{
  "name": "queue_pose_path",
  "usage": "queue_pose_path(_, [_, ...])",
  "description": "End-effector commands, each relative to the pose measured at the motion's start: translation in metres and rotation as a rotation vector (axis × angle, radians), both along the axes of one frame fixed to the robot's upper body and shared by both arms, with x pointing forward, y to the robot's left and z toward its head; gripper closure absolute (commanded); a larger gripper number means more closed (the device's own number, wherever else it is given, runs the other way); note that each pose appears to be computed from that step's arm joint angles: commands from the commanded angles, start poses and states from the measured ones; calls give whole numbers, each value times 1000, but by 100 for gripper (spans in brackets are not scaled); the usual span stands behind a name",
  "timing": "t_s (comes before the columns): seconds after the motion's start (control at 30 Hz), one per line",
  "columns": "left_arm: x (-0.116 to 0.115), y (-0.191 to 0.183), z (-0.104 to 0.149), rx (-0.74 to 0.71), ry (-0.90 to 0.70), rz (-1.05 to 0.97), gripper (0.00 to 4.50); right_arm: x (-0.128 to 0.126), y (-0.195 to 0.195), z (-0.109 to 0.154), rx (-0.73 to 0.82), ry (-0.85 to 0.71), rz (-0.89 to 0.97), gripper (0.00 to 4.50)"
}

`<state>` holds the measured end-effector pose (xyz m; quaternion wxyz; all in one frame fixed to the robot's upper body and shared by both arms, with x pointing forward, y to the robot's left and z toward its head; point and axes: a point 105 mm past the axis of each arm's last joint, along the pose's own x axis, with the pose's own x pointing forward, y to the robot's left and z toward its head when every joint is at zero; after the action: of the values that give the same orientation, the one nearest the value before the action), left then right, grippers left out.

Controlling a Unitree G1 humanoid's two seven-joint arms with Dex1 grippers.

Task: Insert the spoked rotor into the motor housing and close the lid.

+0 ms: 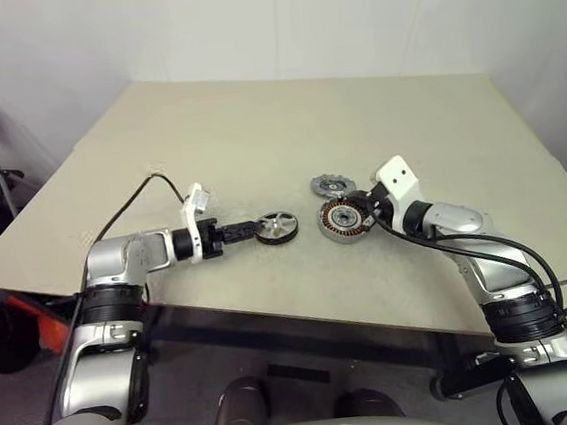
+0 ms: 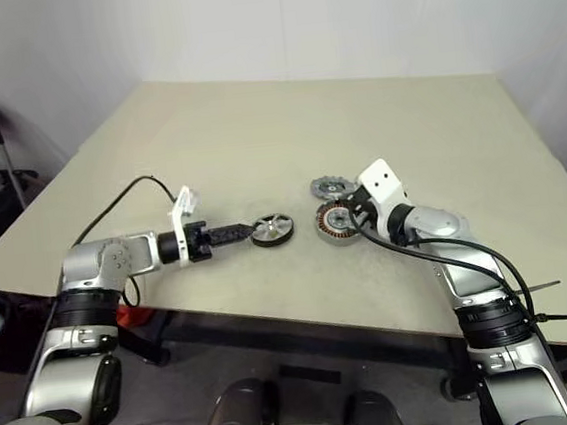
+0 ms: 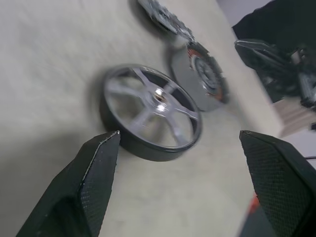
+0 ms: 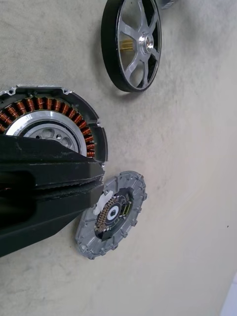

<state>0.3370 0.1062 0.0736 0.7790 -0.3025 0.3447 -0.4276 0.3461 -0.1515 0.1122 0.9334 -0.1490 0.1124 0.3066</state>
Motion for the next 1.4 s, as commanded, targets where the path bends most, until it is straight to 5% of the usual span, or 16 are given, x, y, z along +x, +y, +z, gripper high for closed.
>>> queue_pose_path(0.03, [8, -3, 8, -75, 52, 52, 40, 3, 0, 16, -8, -59, 11, 450])
queue_pose_path(0.4, [29, -10, -4, -84, 149, 172, 40, 4, -1, 14, -13, -61, -3, 450])
queue_pose_path(0.6, [25, -18, -5, -74, 135, 124, 198, 5, 0, 15, -16, -63, -4, 450])
queue_pose_path(0.93, [18, -23, -12, -20, 119, 61, 198, 7, -1, 14, -19, -66, -10, 450])
queue_pose_path(1.07, [17, -19, -15, -3, 122, 57, 313, 7, -2, 14, -18, -68, -13, 450])
queue_pose_path(1.4, [16, -15, -17, -17, 124, 59, 313, 8, -2, 14, -22, -69, -14, 450])
